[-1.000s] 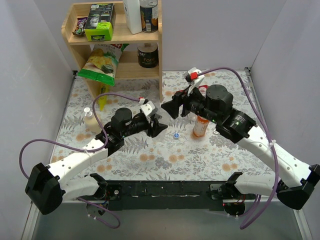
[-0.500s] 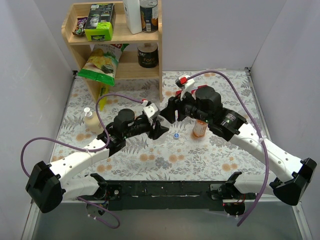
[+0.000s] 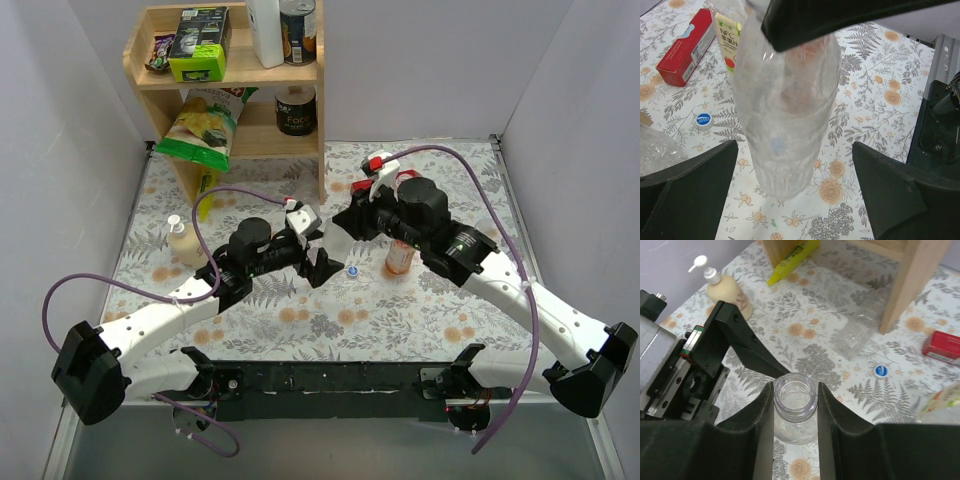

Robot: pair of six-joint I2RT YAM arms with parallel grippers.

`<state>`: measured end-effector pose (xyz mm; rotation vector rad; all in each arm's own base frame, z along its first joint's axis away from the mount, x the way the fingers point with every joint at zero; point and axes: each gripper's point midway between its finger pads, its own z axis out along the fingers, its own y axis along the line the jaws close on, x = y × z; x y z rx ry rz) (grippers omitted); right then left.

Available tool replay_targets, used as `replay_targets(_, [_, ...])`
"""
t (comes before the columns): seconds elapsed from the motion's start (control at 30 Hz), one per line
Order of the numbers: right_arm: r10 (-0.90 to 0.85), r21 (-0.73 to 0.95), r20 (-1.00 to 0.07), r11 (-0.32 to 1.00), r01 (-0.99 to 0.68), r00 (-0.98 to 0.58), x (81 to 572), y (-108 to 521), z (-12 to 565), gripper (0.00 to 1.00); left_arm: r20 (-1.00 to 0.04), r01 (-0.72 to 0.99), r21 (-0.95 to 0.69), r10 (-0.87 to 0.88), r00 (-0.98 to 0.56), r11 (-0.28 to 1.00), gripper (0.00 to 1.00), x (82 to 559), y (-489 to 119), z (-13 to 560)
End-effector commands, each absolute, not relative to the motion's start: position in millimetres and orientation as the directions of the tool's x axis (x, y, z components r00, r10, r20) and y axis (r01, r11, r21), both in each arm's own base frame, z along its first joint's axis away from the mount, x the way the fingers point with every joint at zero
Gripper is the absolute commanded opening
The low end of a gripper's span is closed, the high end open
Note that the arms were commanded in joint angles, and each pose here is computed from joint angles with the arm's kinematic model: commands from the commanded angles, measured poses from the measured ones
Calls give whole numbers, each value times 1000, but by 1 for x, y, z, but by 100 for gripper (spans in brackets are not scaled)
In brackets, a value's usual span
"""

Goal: Unscrew the bottle caps

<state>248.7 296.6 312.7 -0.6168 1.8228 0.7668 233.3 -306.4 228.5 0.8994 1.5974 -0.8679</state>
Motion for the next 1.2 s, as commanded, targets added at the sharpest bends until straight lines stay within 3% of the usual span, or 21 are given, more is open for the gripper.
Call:
replay_targets(0.0, [0, 135, -979, 748, -650, -204, 264, 268, 350, 1, -979, 870, -122, 89, -186, 478, 98, 242, -306, 248])
replay_targets(0.2, [-48, 70, -984, 780, -622, -170, 273, 262, 336, 1, -975, 741, -196, -47, -218, 642, 98, 299, -245, 278])
replay_targets(0.33, [-24, 66, -991, 761, -646, -130, 268, 278, 329, 1, -960, 462, -246, -147, -240, 852, 98, 352, -176, 274])
replay_targets(0.47, [-26, 44, -996, 724, -688, -90, 253, 305, 318, 1, -902, 252, -327, -222, -370, 911, 98, 383, -141, 237])
replay_targets(0.77, [-78, 11, -994, 652, -758, -81, 244, 348, 272, 1, -907, 256, -329, -228, -353, 909, 98, 384, -141, 234])
replay_targets(1.17, [-157, -30, -983, 661, -750, -99, 253, 361, 227, 1, -916, 270, -326, -232, -326, 906, 98, 381, -140, 243])
